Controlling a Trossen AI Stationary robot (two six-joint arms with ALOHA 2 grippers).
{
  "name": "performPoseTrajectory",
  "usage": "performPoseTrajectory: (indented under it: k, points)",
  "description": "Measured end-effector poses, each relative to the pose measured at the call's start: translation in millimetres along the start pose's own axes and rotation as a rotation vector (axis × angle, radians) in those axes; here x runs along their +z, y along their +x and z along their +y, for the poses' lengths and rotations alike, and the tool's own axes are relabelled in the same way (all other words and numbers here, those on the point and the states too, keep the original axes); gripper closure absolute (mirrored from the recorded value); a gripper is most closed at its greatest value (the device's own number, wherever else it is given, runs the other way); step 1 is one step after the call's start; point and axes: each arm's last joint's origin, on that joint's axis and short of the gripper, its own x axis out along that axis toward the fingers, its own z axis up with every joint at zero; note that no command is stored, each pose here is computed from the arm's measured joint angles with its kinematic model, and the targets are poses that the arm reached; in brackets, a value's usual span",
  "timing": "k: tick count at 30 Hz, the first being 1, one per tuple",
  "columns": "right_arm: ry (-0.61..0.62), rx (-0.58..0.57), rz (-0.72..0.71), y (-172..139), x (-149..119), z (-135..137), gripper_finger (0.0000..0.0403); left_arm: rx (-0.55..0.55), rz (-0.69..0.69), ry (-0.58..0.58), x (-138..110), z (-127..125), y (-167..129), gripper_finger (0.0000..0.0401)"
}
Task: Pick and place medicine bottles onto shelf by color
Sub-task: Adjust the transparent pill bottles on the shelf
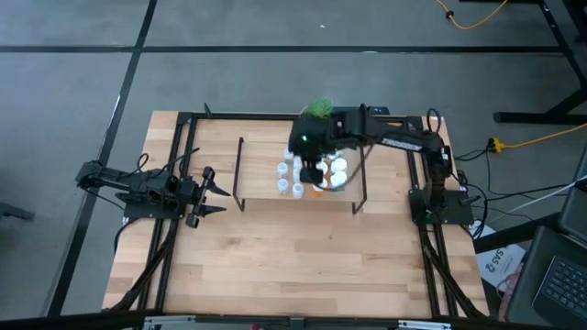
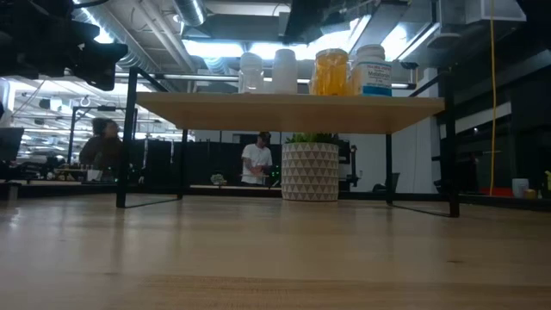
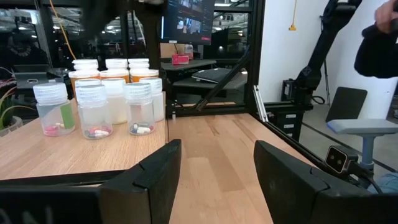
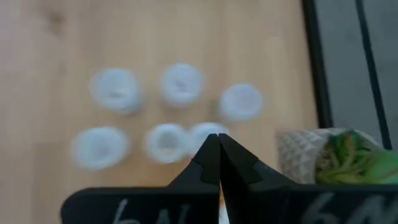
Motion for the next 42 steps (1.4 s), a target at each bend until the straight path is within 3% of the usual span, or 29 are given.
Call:
performPoseTrajectory:
  k: [10, 19, 21, 28, 32, 38, 42]
  points:
    - [0.092, -0.08, -0.032, 35, -8, -61, 0.0402, 0.0, 0.0, 0.0, 0, 0, 0, 0.0205]
    - [0.034, -0.163, -0.381, 19, 23, -80, 0.0402, 0.0, 0.0, 0.0, 0, 0, 0, 0.0205]
    - [0.03, -0.17, -0.402, 18, 25, -81, 0.0402, 0.0, 0.0, 0.0, 0, 0, 0, 0.0205]
    - [0.103, -0.04, -0.167, 27, 2, -73, 0.0402, 0.0, 0.0, 0.0, 0, 0, 0, 0.0205]
    - [0.133, -0.021, -0.109, 28, -3, -71, 0.0402, 0.0, 0.0, 0.0, 0, 0, 0, 0.0205]
    - [0.17, -0.006, -0.002, 60, -11, -68, 0.0402, 0.0, 0.0, 0.0, 0, 0, 0, 0.0205]
    - [0.168, -0.052, 0.029, 72, -12, -68, 0.0402, 0.0, 0.0, 0.0, 0, 0, 0, 0.0205]
